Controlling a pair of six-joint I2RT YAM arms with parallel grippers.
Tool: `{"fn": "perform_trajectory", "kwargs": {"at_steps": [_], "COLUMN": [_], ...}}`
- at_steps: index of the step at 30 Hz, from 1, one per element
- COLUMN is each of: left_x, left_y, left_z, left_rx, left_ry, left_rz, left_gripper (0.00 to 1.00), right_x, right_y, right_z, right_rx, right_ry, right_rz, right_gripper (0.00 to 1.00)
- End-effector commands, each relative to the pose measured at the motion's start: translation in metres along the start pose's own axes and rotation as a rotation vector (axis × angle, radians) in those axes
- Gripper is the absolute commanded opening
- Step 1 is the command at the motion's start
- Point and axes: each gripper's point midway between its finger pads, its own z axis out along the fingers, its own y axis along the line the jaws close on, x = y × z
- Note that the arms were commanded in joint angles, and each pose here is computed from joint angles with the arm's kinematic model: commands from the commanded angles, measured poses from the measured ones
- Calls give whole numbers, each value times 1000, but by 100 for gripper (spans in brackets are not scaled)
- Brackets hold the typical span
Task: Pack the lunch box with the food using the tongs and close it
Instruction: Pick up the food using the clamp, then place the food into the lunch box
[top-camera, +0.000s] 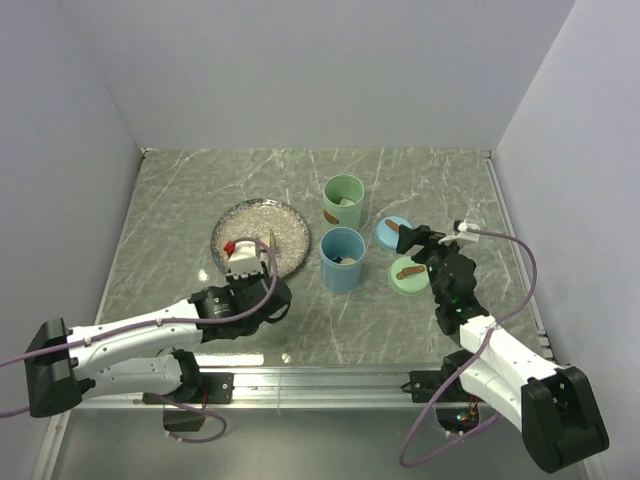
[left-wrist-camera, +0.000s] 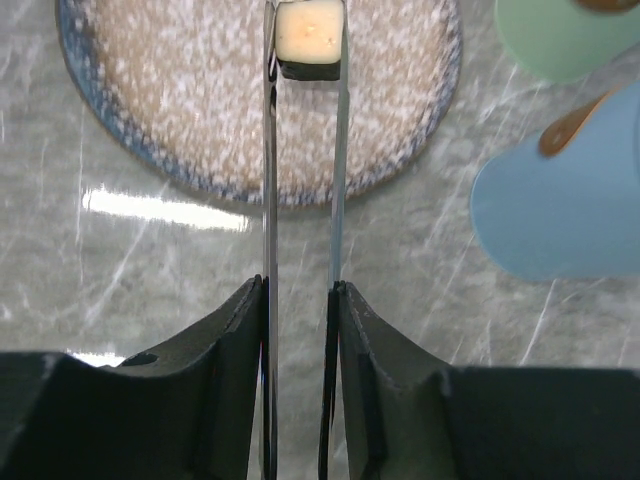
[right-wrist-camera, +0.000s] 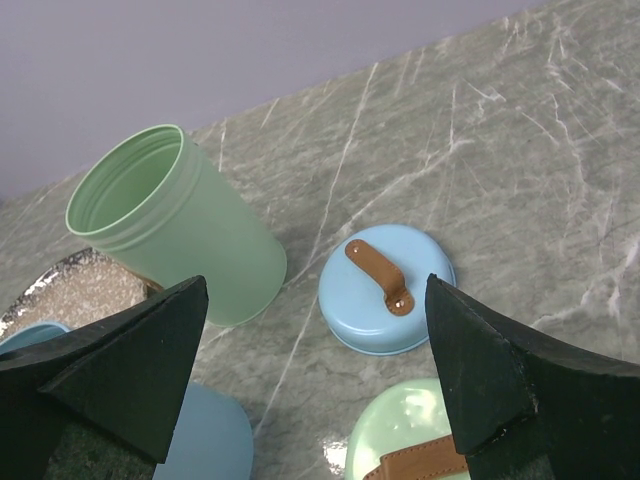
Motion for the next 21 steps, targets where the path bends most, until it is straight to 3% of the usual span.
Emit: {"fn": "perform_trajectory", "kwargs": {"at_steps": [1,7,13,21], "left_x": [-34,-74,-113,-112], "left_y": [-16,-29,-54,-78], "left_z": [3,-2,-32,-59], "left_rx": [80,147,359,590], "left_ry": [-74,-177,-266,-267], "left_rz": [-43,-74,-89,-10], "left_gripper": [27,25,25,25], "right_x": [-5,-3,2,5], "right_y": [4,4,4,4], "right_z": [2,4,11,17], "right_rx": [-6,-5,0,7], "right_ry": [-21,-15,5,17], "right_rz": [6,5,-1,-7], "right_gripper": [96,95,96,95]}}
